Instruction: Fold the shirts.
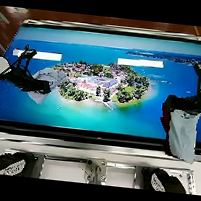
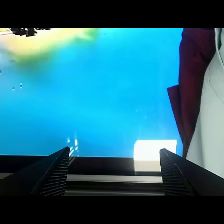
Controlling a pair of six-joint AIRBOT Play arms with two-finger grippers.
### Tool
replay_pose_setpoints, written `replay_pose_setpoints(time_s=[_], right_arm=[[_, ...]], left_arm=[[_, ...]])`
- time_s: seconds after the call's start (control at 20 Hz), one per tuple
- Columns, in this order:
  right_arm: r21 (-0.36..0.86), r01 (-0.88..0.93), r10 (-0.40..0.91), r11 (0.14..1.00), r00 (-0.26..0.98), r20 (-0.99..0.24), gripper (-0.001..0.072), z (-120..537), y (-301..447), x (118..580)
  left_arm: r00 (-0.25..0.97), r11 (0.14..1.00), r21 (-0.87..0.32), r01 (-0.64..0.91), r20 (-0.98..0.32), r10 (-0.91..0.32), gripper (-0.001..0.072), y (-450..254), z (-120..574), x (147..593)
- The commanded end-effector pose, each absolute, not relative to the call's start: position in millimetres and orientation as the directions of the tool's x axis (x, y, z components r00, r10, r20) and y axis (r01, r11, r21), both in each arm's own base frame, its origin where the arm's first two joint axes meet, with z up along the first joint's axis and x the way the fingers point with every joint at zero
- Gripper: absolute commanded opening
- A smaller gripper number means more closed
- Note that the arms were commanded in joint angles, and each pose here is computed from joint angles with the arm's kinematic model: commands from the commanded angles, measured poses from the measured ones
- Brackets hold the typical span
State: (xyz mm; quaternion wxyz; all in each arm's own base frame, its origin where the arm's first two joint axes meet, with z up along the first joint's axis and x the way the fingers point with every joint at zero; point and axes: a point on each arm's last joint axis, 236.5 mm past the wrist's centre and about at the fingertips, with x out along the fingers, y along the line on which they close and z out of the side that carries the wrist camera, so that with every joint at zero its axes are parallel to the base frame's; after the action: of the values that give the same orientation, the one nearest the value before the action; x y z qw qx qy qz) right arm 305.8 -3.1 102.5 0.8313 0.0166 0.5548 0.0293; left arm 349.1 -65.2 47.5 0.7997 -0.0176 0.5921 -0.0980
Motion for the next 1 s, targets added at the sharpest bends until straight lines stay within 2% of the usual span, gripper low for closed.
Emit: replay_pose_setpoints(time_s=[0.0,0.55,0.65,0.75,0.95], right_arm=[[0.06,-0.03,0.067,0.998,0.383,-0.921,0.0689,102.7,-3.2,305.7],[0.06,-0.03,0.067,0.998,0.383,-0.921,0.0688,102.7,-3.2,305.7],[0.056,-0.028,0.063,0.998,0.427,-0.902,0.0688,107.2,-4.2,316.1],[0.063,0.002,0.053,0.998,0.522,-0.851,0.0688,119.2,-6.6,338.5],[0.1,0.013,0.078,0.995,0.53,-0.845,0.0689,120.8,-0.6,340.4]], left_arm=[[0.28,0.98,-0.144,0.136,-0.943,-0.177,0.071,-65.0,47.6,349.1],[0.28,0.98,-0.144,0.136,-0.943,-0.177,0.071,-65.0,47.6,349.1],[0.28,0.98,-0.144,0.136,-0.943,-0.177,0.071,-65.0,47.6,349.0],[0.28,0.98,-0.144,0.136,-0.943,-0.177,0.071,-65.0,47.6,349.0],[0.309,0.975,-0.183,0.125,-0.927,-0.214,0.071,-73.7,51.2,356.1]])
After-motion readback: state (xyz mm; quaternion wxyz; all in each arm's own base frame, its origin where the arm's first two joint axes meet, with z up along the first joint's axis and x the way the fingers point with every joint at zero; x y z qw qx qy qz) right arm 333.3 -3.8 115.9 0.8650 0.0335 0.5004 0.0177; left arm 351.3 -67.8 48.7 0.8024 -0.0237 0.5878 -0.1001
